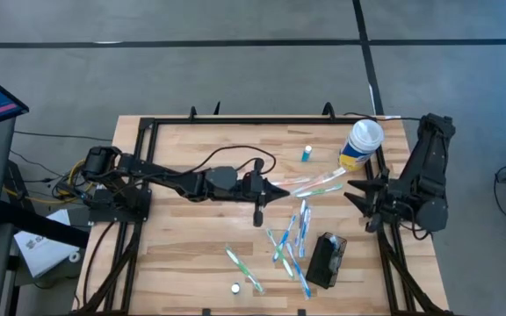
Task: Pick & Place toothbrushing station
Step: Put the orange toothbrush into the black wire organizer
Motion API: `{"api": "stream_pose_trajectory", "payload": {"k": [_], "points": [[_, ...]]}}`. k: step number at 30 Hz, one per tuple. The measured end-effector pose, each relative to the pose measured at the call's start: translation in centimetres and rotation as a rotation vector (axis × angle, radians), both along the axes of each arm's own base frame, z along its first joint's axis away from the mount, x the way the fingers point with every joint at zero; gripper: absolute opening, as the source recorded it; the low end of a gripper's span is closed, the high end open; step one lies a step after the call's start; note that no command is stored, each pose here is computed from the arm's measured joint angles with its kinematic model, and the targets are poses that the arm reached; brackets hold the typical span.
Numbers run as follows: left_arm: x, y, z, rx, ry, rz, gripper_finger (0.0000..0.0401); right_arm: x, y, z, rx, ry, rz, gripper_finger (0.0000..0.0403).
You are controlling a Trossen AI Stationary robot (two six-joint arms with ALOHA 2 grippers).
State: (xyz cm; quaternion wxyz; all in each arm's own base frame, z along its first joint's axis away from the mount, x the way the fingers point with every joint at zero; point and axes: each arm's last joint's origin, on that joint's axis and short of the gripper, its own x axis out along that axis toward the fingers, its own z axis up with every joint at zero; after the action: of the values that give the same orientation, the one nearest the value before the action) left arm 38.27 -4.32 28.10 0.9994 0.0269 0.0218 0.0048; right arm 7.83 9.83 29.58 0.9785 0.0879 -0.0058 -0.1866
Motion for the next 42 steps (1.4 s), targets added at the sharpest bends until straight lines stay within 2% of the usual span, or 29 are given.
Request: {"api": "stream_pose_trajectory", "payload": {"k": [6, 10, 12, 16, 20, 42], "points": [[0.0, 0.0, 0.2, -0.002, -0.021, 0.000, 0.0000, 1.4, 0.5, 2.6, -0.046, 0.006, 0.049, 0.0175], [0.0, -0.1, 0.3, 0.011, -0.035, -0.002, 0.0000, 2.3, 0.3, 4.5, -0.088, -0.067, 0.147, 0.0168], [0.0, -0.3, 0.4, 0.020, -0.042, -0.007, 0.0000, 2.6, 0.0, 4.9, -0.109, -0.093, 0.155, 0.0165], [-0.1, -0.7, 0.5, 0.028, -0.055, -0.019, 0.0000, 3.1, -0.5, 5.0, -0.132, -0.095, 0.135, 0.0158], [-0.1, -1.0, 0.7, 0.061, -0.075, -0.026, 0.0000, 3.4, -0.6, 5.1, -0.131, -0.117, 0.184, 0.0154], [0.2, -1.0, 0.8, 0.050, -0.132, -0.025, 0.0000, 5.9, -1.5, 4.8, -0.171, -0.149, 0.231, 0.0139]]}}
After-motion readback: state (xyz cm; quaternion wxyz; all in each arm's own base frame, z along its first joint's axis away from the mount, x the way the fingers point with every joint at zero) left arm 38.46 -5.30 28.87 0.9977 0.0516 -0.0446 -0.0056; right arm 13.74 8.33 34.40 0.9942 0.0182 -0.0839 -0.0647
